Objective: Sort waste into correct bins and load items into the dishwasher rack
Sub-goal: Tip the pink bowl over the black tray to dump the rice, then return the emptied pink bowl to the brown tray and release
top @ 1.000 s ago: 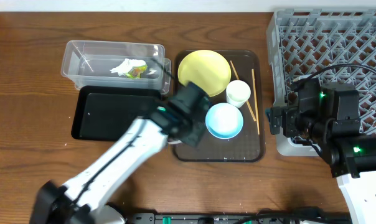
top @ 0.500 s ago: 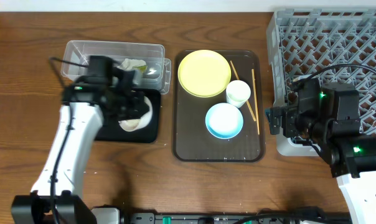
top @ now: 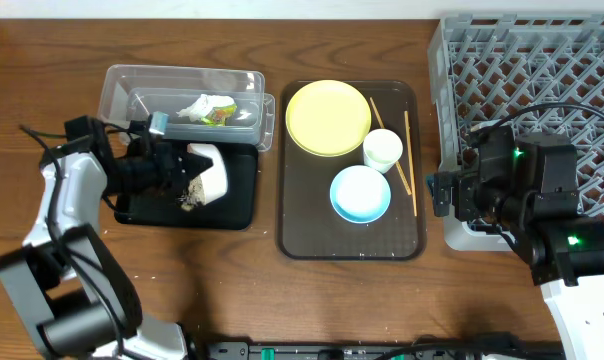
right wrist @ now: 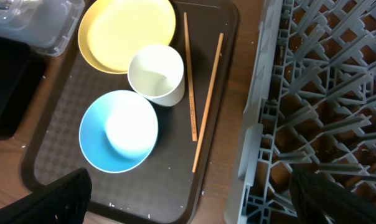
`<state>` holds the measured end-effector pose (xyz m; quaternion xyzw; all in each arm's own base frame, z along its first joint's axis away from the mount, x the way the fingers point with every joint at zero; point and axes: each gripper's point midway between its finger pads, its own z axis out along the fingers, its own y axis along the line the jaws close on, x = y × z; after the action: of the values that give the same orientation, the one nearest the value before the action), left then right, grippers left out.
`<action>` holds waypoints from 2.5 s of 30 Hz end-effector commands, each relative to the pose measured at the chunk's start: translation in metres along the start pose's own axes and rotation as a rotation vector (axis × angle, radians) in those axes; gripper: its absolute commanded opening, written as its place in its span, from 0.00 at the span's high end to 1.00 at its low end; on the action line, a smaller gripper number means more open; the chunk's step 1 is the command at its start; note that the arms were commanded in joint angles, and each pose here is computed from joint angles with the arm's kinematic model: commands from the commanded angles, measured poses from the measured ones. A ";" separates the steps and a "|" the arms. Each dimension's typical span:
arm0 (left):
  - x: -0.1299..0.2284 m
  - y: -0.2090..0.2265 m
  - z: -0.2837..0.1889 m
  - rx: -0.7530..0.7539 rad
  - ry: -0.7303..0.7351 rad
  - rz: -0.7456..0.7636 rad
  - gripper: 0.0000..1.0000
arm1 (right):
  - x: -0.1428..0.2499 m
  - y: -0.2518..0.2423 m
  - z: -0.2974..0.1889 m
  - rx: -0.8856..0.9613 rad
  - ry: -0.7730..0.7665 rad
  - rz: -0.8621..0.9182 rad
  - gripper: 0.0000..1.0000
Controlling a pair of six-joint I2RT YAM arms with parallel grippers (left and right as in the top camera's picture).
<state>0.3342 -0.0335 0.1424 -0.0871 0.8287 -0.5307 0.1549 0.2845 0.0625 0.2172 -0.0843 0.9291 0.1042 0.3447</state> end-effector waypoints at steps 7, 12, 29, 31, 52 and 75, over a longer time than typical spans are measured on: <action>-0.015 -0.039 -0.014 0.337 -0.091 -0.024 0.94 | -0.005 0.005 -0.004 -0.015 -0.015 0.000 0.01; -0.016 -0.034 -0.024 0.332 -0.119 -0.069 0.94 | -0.005 0.005 -0.004 -0.015 -0.015 0.000 0.01; -0.015 -0.020 -0.047 0.334 -0.179 -0.222 0.94 | -0.005 0.005 -0.004 -0.015 -0.017 0.000 0.01; -0.014 -0.020 -0.047 0.337 -0.174 -0.250 0.94 | -0.005 0.005 -0.004 -0.015 -0.017 -0.001 0.01; -0.012 -0.033 -0.043 0.335 -0.150 -0.249 0.94 | -0.006 0.005 -0.004 -0.015 -0.019 -0.001 0.01; 0.117 -0.049 0.098 -0.539 0.374 0.447 0.94 | -0.008 0.005 -0.004 -0.015 -0.029 0.002 0.01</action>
<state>0.2539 -0.1732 0.1519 0.1553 0.9213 -0.3456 0.0877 0.2863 0.0628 0.2188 -0.0847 0.9273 0.1045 0.3493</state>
